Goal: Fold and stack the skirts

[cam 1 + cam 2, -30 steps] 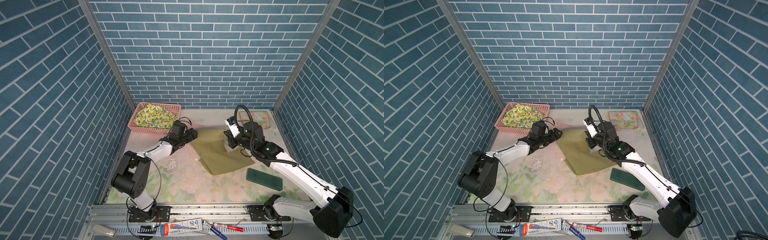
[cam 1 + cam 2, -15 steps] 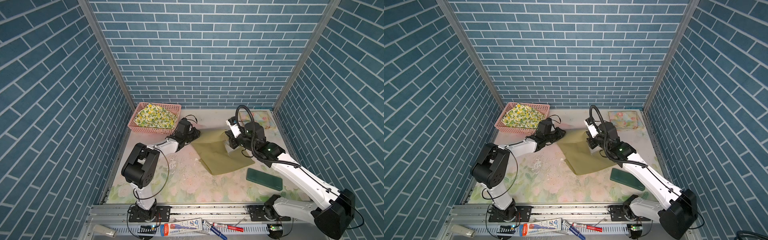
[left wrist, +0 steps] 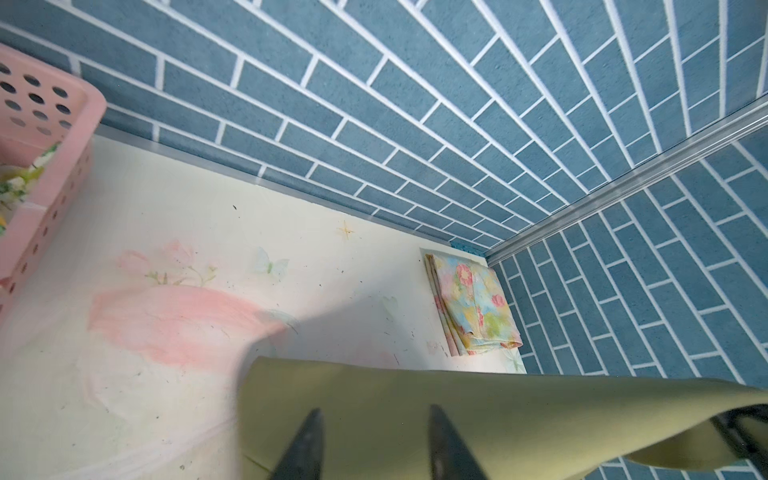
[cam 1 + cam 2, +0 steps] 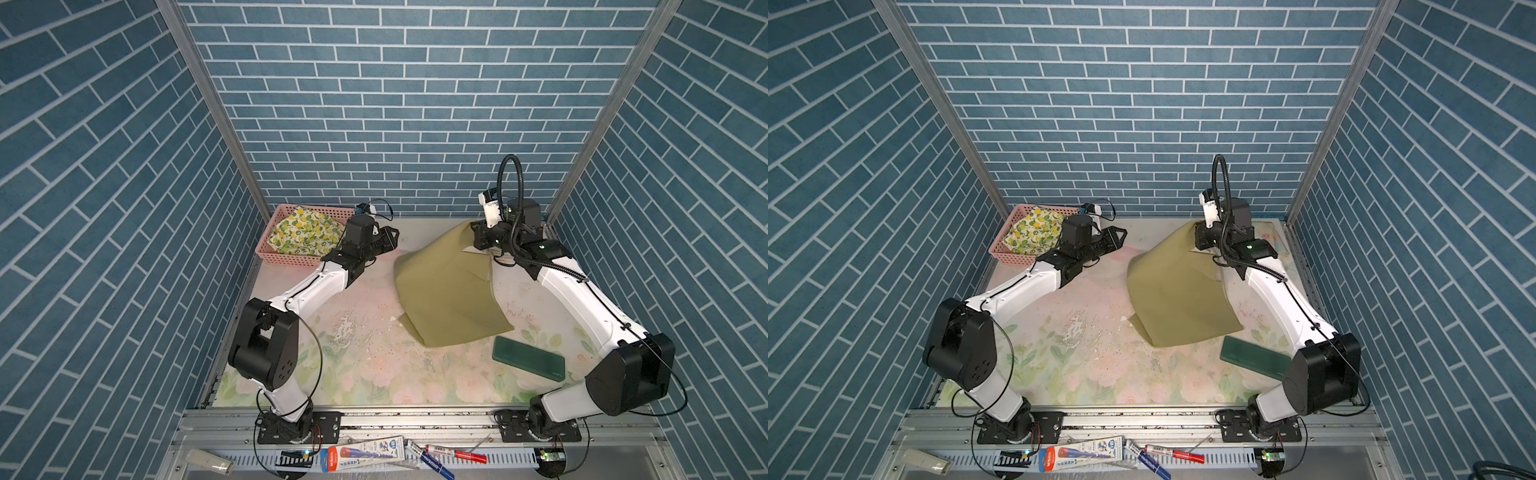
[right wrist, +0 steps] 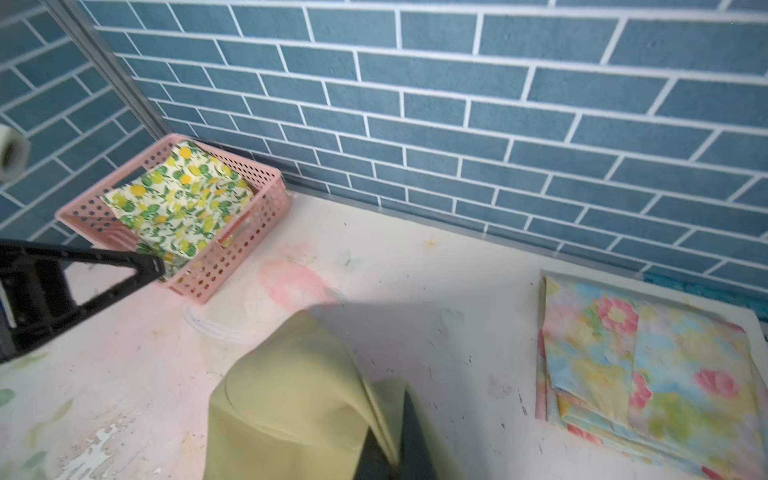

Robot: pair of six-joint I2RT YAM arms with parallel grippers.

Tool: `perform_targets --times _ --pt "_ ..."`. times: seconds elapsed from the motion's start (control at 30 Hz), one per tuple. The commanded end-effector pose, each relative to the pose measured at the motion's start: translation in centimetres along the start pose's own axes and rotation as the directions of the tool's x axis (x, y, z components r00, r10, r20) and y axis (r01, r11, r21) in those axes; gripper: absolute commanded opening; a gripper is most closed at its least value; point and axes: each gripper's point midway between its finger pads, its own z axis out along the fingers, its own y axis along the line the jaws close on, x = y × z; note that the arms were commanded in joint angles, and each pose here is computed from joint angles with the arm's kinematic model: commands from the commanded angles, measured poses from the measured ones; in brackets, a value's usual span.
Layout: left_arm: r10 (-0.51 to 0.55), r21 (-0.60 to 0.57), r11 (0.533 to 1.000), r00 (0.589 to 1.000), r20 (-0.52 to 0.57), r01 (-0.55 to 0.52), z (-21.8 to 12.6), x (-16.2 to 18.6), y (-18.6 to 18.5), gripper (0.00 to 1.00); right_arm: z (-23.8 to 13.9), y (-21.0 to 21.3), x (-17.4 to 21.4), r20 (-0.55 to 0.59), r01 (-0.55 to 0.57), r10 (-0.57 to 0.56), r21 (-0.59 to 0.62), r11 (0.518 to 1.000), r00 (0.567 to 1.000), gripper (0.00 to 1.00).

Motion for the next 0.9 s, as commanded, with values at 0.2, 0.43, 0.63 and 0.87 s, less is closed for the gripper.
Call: perform_targets --times 0.2,0.43,0.63,0.87 --pt "0.028 -0.139 0.989 0.984 -0.174 -0.052 -0.5 7.5 6.0 0.69 2.2 -4.1 -1.8 -0.042 -0.096 0.102 0.119 0.988 0.994 0.0" --pt "0.04 -0.213 0.971 0.955 -0.295 -0.106 -1.6 13.8 8.7 0.69 2.2 -10.6 3.0 -0.114 -0.17 0.237 0.417 0.893 0.965 0.25" --pt "0.085 -0.202 0.965 0.93 -0.358 -0.166 -2.5 17.0 7.2 0.69 -1.4 -12.0 3.7 -0.107 -0.152 0.241 0.523 0.838 0.965 0.8" --pt "0.11 -0.169 0.964 0.887 -0.45 -0.205 -3.3 21.8 5.3 0.68 -4.4 -10.7 6.7 -0.115 -0.176 0.27 0.514 0.84 0.956 0.79"
